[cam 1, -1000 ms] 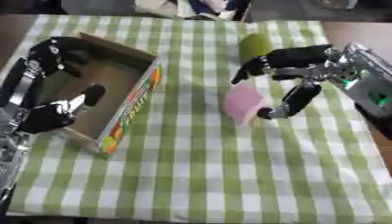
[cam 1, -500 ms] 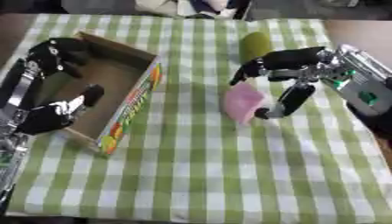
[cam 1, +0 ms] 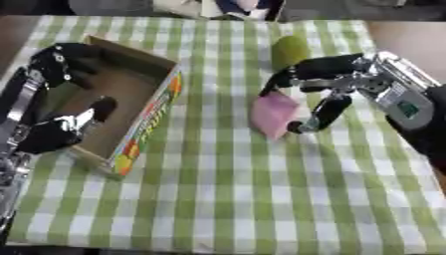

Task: Pick up objects on the table and place them in the box.

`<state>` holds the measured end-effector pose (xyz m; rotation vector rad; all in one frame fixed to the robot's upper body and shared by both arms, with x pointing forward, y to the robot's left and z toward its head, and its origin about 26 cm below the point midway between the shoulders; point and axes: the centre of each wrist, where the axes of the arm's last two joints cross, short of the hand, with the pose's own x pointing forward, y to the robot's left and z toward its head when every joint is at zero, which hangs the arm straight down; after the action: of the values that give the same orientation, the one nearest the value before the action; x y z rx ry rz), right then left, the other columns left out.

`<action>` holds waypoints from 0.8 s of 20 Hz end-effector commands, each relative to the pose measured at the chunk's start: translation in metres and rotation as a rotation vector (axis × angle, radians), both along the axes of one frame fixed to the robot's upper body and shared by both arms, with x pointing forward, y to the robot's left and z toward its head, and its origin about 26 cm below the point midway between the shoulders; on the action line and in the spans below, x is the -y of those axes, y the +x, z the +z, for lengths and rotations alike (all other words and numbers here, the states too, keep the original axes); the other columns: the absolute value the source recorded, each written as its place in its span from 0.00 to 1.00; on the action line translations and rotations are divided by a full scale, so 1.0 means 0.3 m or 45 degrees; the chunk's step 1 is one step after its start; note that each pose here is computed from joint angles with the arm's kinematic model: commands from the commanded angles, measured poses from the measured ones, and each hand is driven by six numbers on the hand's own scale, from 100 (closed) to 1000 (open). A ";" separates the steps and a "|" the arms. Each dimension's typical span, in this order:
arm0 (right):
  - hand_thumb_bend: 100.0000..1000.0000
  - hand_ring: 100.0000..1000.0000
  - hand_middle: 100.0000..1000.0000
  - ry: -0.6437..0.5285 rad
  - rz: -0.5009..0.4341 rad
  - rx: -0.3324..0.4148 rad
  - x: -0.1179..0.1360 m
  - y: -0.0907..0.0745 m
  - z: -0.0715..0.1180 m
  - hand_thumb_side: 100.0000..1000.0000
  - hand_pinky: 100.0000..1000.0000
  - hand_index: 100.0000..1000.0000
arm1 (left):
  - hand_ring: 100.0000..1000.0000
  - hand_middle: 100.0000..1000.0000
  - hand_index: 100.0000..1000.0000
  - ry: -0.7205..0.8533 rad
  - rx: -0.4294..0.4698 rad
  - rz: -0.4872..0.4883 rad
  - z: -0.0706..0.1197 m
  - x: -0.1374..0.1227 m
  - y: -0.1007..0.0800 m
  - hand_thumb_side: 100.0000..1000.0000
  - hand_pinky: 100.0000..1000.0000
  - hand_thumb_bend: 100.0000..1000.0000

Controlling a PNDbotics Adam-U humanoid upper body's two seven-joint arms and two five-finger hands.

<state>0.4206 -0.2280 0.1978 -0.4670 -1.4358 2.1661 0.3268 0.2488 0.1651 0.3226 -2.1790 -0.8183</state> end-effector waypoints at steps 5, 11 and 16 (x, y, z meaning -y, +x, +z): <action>0.20 0.84 0.82 -0.035 -0.021 0.048 0.009 0.023 0.021 0.13 0.78 0.90 | 0.66 0.75 0.80 0.007 0.030 -0.021 0.026 0.005 0.001 0.56 0.54 0.52; 0.17 0.81 0.70 -0.041 -0.012 0.053 0.008 0.029 0.010 0.10 0.77 0.82 | 0.66 0.75 0.80 0.007 0.028 -0.024 0.025 0.006 0.001 0.56 0.54 0.52; 0.23 0.83 0.81 -0.029 0.040 0.096 -0.016 0.012 0.034 0.11 0.78 0.92 | 0.66 0.75 0.80 0.007 0.028 -0.027 0.024 0.007 0.001 0.56 0.54 0.52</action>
<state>0.4257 -0.2208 0.1969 -0.4978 -1.4642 2.1931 0.3268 0.2474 0.1648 0.3143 -2.1800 -0.8277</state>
